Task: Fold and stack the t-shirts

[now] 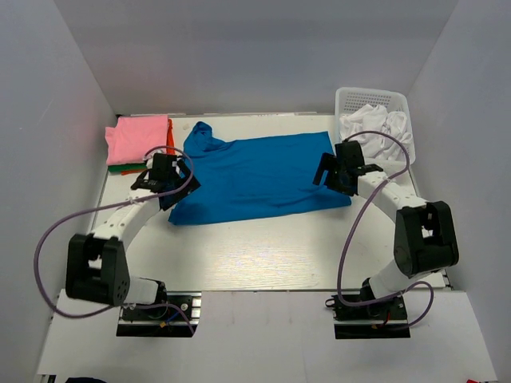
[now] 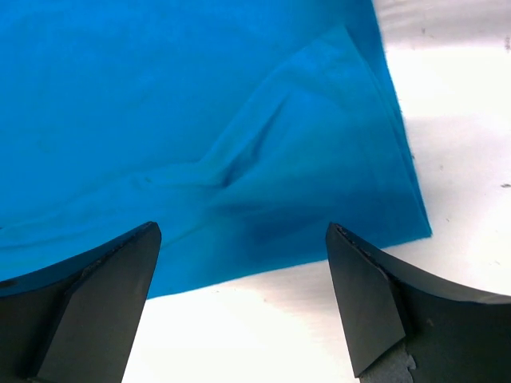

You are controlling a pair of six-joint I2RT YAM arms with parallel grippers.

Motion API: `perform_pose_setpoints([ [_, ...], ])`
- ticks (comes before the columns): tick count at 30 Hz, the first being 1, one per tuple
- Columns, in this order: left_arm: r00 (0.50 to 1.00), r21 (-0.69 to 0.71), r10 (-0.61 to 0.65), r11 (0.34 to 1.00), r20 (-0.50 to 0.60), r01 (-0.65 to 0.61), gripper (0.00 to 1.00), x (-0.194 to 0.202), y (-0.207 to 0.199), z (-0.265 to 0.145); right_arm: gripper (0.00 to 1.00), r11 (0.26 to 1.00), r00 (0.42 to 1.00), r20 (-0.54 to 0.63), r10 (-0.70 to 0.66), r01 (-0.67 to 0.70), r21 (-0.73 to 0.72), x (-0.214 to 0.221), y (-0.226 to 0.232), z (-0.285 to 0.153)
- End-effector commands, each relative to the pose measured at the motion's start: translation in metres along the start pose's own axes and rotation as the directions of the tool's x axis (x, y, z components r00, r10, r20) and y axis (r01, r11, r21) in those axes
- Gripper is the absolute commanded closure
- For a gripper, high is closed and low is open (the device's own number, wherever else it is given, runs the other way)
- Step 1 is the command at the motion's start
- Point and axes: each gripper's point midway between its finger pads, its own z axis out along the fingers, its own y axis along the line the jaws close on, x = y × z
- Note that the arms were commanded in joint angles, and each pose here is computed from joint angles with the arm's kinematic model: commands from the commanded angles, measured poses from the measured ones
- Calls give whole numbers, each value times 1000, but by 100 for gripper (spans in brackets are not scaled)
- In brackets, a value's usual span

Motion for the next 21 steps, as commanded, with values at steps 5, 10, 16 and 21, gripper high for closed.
perform_pose_setpoints([
  [5,991,105,77,992,-112,-66,0,21,-29,47,10,1000,1000,-6,-1,1,-7,-1,5,26],
  [10,983,-3,65,998,-171,-67,0,48,3,56,10,998,996,-83,31,-25,62,31,-15,37],
  [16,957,-129,-14,991,-289,-24,0,102,54,32,10,989,982,-178,57,-32,141,84,-45,19],
  [21,955,-106,-101,992,-280,74,0,118,69,-20,10,983,979,-189,71,-36,179,111,-67,-13],
])
